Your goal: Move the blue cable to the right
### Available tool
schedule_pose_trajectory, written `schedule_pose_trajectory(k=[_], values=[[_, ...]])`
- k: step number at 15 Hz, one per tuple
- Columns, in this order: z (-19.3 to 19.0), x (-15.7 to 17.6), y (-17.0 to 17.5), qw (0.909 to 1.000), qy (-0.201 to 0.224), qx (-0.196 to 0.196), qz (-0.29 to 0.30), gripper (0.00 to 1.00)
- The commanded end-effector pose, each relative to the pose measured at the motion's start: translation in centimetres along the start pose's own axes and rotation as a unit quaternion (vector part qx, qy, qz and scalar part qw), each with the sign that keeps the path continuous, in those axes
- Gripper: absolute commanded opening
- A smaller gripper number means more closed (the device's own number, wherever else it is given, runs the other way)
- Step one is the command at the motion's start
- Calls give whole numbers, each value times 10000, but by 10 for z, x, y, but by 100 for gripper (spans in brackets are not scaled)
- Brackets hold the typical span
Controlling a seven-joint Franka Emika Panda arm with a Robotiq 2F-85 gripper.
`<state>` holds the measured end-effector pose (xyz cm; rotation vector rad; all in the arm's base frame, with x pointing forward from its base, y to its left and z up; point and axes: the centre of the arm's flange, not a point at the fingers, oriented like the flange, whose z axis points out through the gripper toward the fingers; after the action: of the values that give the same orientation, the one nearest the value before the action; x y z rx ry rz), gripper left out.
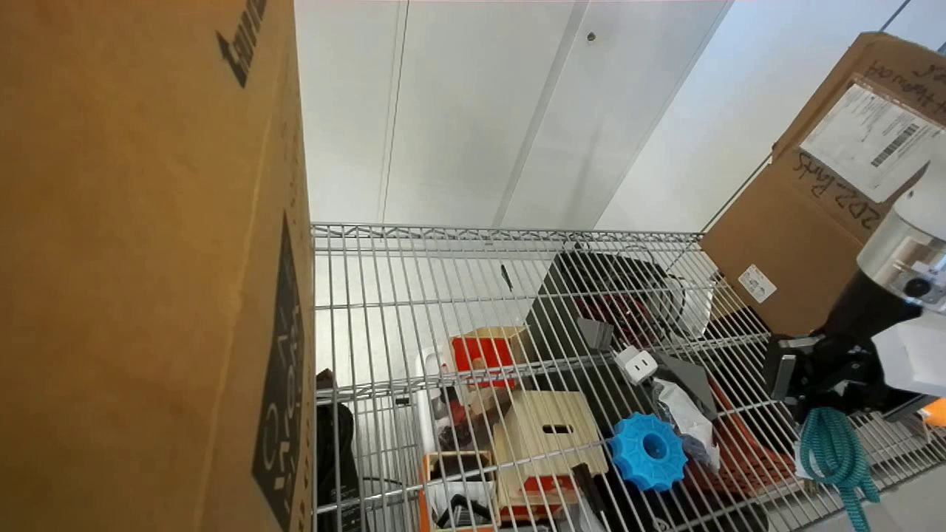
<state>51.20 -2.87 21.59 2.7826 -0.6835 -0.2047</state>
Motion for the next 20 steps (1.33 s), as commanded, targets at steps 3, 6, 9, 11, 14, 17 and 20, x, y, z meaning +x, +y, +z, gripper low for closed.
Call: schedule_pose_trajectory(k=[3, 6, 9, 11, 14, 17, 20], values=[[-22, 36, 4, 9985, 391, -50, -377, 6], [-38, 68, -9, 9960, 507, -92, -724, 6], [-45, 95, -4, 9943, 667, -143, -816, 6], [-42, 111, 0, 9935, 733, -111, -868, 6], [-33, 137, -2, 9903, 740, -72, -1171, 6], [-25, 163, -16, 9856, 739, -104, -1515, 6], [-12, 189, -33, 9802, 733, -92, -1836, 6]])
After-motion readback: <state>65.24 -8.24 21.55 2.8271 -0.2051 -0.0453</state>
